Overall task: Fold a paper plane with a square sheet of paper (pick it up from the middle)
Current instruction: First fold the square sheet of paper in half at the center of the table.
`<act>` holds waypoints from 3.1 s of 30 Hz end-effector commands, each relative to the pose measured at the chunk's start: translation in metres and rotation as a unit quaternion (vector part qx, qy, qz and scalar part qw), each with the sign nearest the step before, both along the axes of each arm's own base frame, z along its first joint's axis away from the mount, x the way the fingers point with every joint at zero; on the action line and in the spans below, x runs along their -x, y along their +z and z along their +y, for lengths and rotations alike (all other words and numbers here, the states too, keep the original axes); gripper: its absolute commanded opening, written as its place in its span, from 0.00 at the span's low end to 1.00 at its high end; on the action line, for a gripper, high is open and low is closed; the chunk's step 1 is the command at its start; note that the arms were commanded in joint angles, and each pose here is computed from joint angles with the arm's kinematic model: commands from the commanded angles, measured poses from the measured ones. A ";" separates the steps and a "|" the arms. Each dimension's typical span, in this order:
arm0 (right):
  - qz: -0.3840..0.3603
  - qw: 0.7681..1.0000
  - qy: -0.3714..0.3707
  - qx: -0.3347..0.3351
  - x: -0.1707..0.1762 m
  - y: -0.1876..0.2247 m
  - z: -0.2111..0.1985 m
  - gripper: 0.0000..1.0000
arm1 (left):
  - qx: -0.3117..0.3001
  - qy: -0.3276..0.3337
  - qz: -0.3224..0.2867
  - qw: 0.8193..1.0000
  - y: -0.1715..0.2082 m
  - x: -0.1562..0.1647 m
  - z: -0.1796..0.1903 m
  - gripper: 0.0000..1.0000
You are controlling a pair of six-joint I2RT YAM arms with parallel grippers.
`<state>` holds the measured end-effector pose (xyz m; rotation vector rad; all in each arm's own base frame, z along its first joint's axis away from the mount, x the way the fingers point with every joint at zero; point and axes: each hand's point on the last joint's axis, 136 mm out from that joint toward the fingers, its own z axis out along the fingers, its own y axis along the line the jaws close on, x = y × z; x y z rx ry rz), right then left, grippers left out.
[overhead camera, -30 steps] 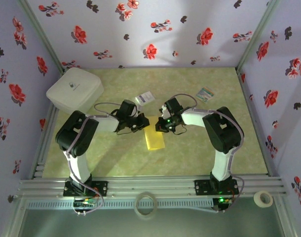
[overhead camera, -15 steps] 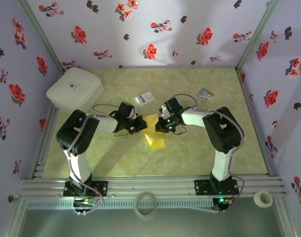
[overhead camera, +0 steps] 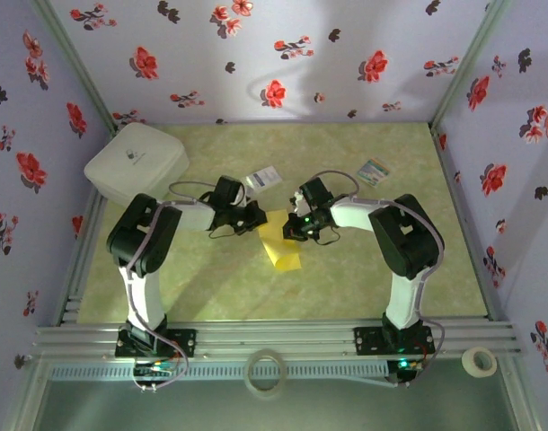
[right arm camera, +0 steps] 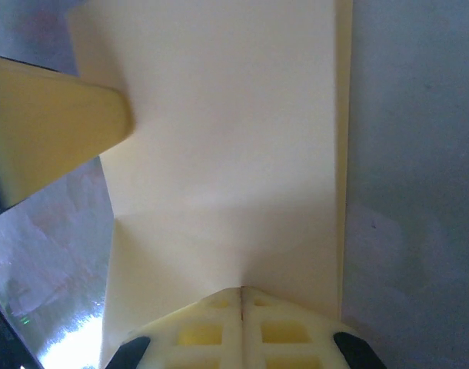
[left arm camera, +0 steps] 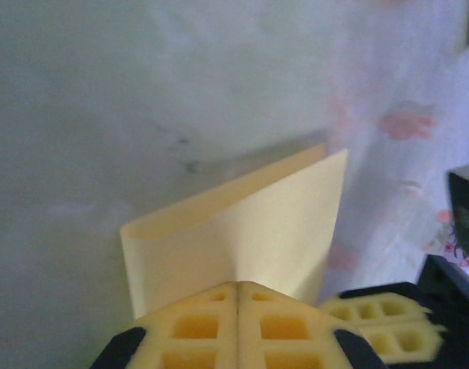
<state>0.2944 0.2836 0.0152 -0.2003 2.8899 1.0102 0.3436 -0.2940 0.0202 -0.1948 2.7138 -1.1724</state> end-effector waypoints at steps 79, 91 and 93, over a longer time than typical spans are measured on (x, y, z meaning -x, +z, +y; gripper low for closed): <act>0.060 0.992 -0.024 0.110 0.030 -0.049 -0.045 0.00 | -0.024 -0.027 0.019 0.999 0.020 0.059 -0.024 0.00; 0.060 0.992 -0.025 0.112 0.031 -0.050 -0.046 0.00 | -0.089 -0.030 0.035 0.995 -0.021 0.081 0.014 0.00; 0.058 0.992 -0.025 0.110 0.031 -0.049 -0.046 0.00 | -0.099 -0.033 0.032 0.994 -0.024 0.084 0.020 0.00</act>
